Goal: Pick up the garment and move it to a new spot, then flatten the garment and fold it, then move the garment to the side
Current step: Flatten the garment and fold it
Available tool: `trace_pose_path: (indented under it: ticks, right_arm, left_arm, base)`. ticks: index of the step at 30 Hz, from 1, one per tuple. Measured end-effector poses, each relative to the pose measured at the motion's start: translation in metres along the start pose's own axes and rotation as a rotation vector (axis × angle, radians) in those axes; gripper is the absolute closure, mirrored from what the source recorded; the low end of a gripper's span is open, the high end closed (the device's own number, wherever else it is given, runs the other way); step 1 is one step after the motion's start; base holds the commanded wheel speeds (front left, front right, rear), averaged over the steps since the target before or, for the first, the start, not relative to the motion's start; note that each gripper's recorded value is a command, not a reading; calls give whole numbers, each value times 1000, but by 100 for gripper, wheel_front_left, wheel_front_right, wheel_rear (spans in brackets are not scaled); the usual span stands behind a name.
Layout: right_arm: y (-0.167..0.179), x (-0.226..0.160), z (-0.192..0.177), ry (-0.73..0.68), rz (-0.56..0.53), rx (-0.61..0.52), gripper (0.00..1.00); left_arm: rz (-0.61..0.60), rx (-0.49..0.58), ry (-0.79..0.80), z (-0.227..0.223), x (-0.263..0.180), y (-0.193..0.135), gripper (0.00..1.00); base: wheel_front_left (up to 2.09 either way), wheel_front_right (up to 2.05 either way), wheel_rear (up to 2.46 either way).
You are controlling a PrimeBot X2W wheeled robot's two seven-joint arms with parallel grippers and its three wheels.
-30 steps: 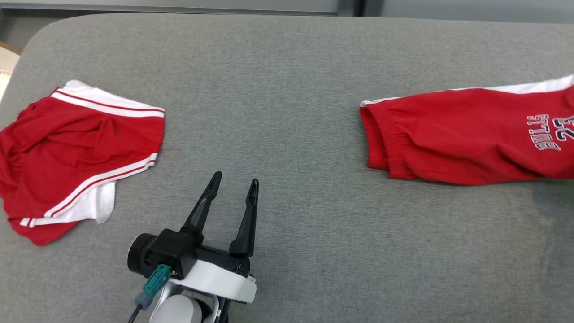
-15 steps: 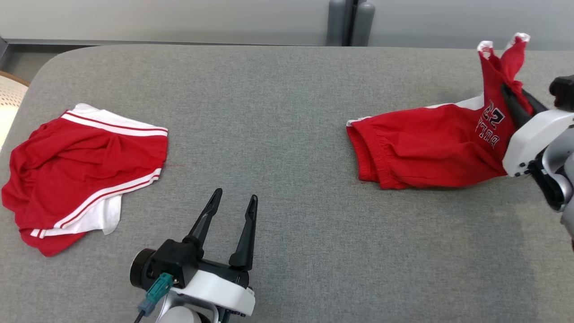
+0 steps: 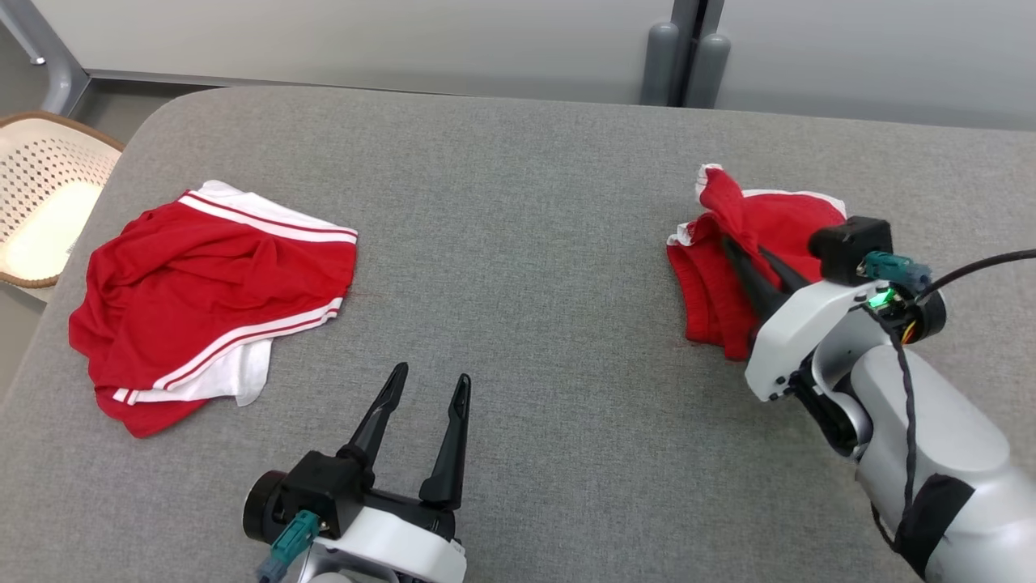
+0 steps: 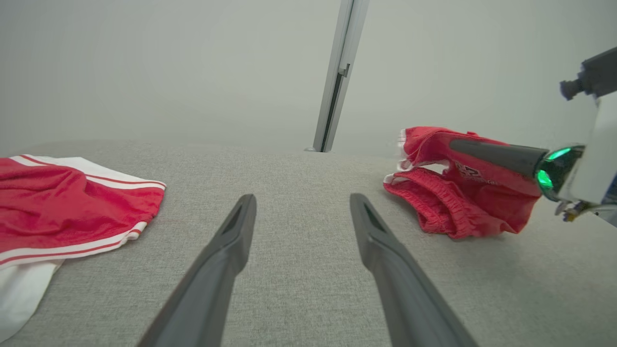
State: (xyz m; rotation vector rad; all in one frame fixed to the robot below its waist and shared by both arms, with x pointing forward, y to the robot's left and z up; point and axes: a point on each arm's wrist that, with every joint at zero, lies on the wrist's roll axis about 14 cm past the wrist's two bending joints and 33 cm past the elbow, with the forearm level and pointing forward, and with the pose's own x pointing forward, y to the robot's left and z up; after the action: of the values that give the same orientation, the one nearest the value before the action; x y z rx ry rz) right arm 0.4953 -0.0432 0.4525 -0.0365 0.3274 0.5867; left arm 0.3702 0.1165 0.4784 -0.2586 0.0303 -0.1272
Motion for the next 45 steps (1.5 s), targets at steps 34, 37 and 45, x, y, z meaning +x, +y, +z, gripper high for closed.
trace_pose_path:
  ticks: [34, 37, 45]
  right_arm:
    - [-6, -96, -23, -246, -116, 93, 0]
    - [-16, -97, -15, -270, -152, 65, 76]
    - [-48, -68, 1, -259, -218, 6, 100]
  left_arm:
    - [23, -3, -109, 33, -7, 1, 0]
    - [5, 11, -120, 37, -8, -4, 0]
    - [-7, 18, -107, 33, -9, -8, 0]
  base:
    - [0, 0, 0]
    - [0, 0, 0]
    - [0, 0, 0]
